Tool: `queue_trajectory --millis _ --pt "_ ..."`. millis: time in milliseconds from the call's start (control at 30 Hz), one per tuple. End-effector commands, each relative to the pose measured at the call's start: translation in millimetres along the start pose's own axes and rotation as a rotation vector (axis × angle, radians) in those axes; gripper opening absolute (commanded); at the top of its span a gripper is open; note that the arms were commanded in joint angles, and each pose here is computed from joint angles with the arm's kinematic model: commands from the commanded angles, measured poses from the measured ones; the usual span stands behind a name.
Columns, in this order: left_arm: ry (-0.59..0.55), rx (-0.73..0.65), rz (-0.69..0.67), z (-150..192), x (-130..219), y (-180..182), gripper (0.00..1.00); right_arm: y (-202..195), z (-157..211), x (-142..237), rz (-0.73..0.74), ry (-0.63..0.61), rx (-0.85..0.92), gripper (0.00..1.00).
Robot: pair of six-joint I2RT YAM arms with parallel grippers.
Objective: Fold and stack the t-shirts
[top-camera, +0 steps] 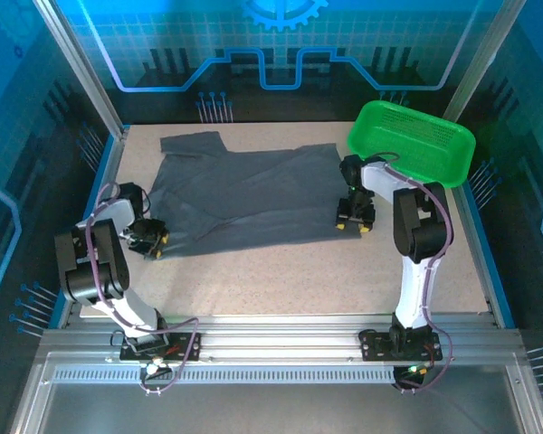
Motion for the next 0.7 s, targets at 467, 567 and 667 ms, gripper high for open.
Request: queue_trajectory --millis 467,567,667 --pt "0.016 -0.091 0.011 18 14 6 0.45 -4 21 -19 -0.026 0.074 -0.029 0.5" --pt "0.023 -0.084 -0.076 20 -5 15 0.39 -6 22 -23 -0.01 0.08 -0.038 0.36" --pt "0.006 -0.064 -0.136 18 -12 26 0.26 -10 25 -22 0.015 0.083 -0.038 0.16"
Point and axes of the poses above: each hand's point on the last joint's axis, 136 mm out from that joint toward the fingers, its own x axis back along the fingers, its own y axis along the line the jaws close on, z = x × y, the point moved 4 cm from there along x, back along the fingers, and after that the axes turned 2 degrees about x, right-handed, at the moved point
